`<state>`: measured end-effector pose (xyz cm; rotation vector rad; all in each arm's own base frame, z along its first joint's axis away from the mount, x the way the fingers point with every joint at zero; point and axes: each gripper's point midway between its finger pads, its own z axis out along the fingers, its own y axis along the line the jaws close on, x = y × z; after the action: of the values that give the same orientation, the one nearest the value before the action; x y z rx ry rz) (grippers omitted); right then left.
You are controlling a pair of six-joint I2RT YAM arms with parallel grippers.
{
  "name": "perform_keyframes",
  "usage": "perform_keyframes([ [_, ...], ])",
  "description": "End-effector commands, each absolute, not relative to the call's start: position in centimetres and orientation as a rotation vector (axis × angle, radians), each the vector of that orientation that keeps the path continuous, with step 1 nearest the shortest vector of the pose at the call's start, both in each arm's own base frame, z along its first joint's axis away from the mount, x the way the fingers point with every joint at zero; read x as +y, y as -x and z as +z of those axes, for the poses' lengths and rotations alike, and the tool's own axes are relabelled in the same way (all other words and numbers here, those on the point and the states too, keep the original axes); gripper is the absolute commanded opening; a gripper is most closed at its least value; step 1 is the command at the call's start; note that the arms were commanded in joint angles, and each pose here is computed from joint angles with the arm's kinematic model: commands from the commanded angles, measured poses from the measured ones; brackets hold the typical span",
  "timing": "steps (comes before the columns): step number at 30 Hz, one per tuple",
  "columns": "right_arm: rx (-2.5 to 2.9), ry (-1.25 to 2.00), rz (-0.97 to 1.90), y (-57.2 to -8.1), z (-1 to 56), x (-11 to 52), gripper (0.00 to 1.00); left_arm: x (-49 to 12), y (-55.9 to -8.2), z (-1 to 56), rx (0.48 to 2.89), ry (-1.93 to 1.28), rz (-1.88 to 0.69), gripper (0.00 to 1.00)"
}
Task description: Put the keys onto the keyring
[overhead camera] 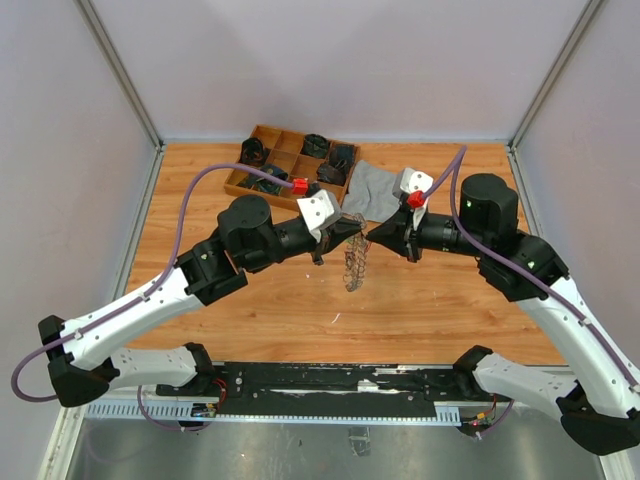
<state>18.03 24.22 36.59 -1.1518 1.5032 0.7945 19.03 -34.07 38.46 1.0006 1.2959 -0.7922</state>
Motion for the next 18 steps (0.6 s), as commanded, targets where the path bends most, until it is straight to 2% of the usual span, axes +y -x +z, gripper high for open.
perform_keyframes([
  [1,1.424,1.143,0.804,-17.46,38.74,24.07,0.01,-34.17,-18.96,41.5,1.215,-0.973,-0.801,0.01],
  [18,1.416,1.127,0.754,-17.74,39.51,23.41,0.01,-34.11,-18.64,41.87,1.207,-0.974,-0.816,0.01],
])
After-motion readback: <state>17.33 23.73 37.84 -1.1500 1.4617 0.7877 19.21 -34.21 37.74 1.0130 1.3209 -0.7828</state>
